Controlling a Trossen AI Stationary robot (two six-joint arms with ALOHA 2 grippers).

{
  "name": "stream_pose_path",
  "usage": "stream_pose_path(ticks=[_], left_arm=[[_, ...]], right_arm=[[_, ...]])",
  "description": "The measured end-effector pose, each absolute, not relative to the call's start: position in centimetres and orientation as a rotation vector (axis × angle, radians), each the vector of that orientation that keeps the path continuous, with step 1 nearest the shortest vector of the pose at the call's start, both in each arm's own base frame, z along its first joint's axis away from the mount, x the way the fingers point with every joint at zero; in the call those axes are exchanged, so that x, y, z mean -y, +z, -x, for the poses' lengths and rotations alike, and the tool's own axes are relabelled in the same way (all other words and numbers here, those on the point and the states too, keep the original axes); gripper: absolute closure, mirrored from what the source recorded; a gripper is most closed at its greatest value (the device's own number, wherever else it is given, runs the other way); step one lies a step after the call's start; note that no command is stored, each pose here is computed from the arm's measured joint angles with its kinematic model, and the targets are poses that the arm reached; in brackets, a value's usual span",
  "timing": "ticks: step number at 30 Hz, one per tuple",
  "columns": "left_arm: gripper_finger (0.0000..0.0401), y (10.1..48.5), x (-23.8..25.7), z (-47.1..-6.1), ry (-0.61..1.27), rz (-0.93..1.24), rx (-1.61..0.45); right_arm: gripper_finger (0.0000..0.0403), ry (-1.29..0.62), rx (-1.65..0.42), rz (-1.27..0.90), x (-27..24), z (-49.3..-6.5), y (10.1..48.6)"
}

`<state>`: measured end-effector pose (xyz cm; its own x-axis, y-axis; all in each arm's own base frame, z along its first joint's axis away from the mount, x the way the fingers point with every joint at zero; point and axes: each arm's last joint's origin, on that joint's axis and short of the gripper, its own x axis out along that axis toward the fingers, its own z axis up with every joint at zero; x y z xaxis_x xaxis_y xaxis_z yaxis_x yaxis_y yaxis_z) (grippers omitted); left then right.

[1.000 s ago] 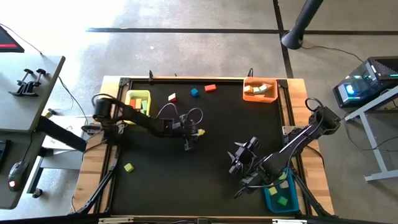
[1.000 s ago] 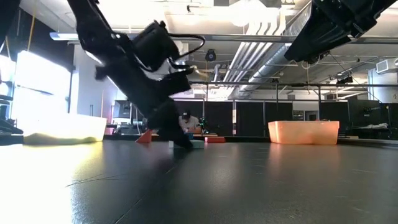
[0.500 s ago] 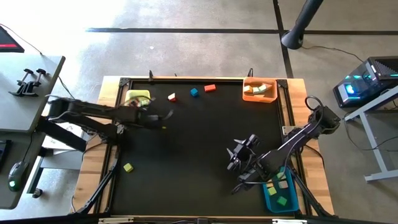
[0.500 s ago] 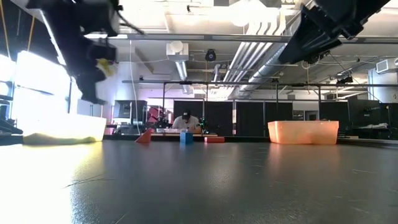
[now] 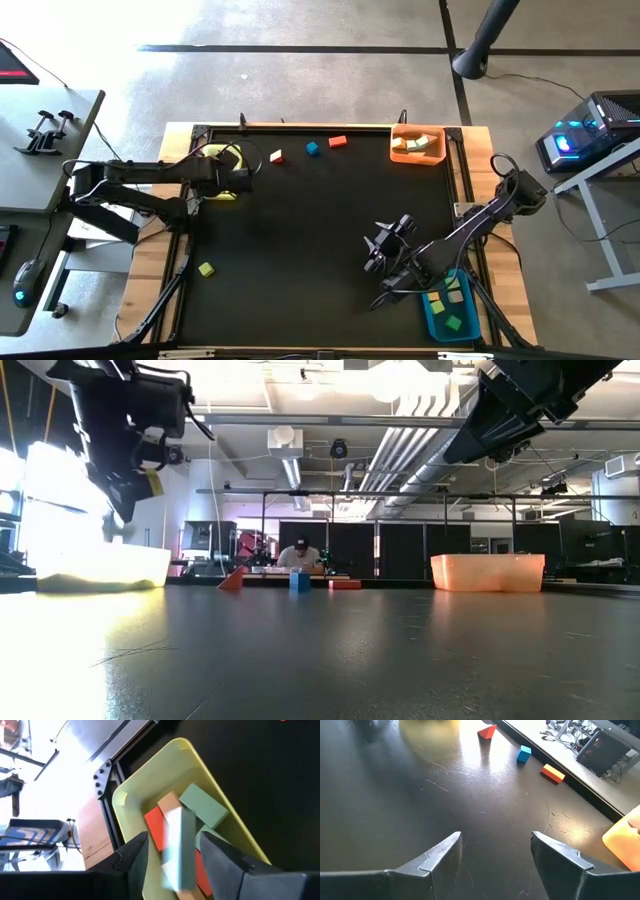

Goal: Sort blocks by size
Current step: Put the light blue rectangular block into the yellow bin, then put the yellow square block into the blue bin

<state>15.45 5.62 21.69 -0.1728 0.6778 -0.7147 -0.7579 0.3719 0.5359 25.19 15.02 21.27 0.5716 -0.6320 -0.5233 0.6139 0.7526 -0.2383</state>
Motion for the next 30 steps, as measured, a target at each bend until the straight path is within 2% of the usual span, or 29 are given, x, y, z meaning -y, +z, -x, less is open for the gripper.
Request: stream_pose_path(ticks=[6, 11, 16, 20, 24, 27, 30], left_arm=[[0.0213, 21.7, -6.2, -15.3, 1.306, 0.099, -1.195], [0.0211, 22.2, -4.9, -15.4, 1.216, 0.062, -1.158], [0.0213, 23.0, -1.1, -15.9, 0.959, 0.028, -1.055], [0.0213, 23.3, 3.1, -16.6, 0.622, 0.161, -0.999], [0.0213, 22.9, 7.9, -16.5, 0.269, 0.283, -1.085], [0.0213, 21.8, 10.5, -15.6, 0.242, 0.381, -1.216], [0.0213, 20.4, 12.3, -14.4, 0.333, 0.444, -1.368]], right_arm=[[0.0171, -0.73, -0.628, 0.034, -15.0, -25.2, 21.3], [0.0171, -0.73, -0.626, 0.031, -15.0, -25.2, 21.3], [0.0171, -0.734, -0.618, 0.033, -15.0, -25.2, 21.3], [0.0171, -0.756, -0.564, 0.069, -14.8, -25.6, 21.4], [0.0171, -0.764, -0.534, 0.14, -14.5, -26.3, 21.6], [0.0171, -0.773, -0.526, 0.167, -14.0, -26.9, 21.7], [0.0171, -0.775, -0.533, 0.192, -13.6, -27.5, 21.8]])
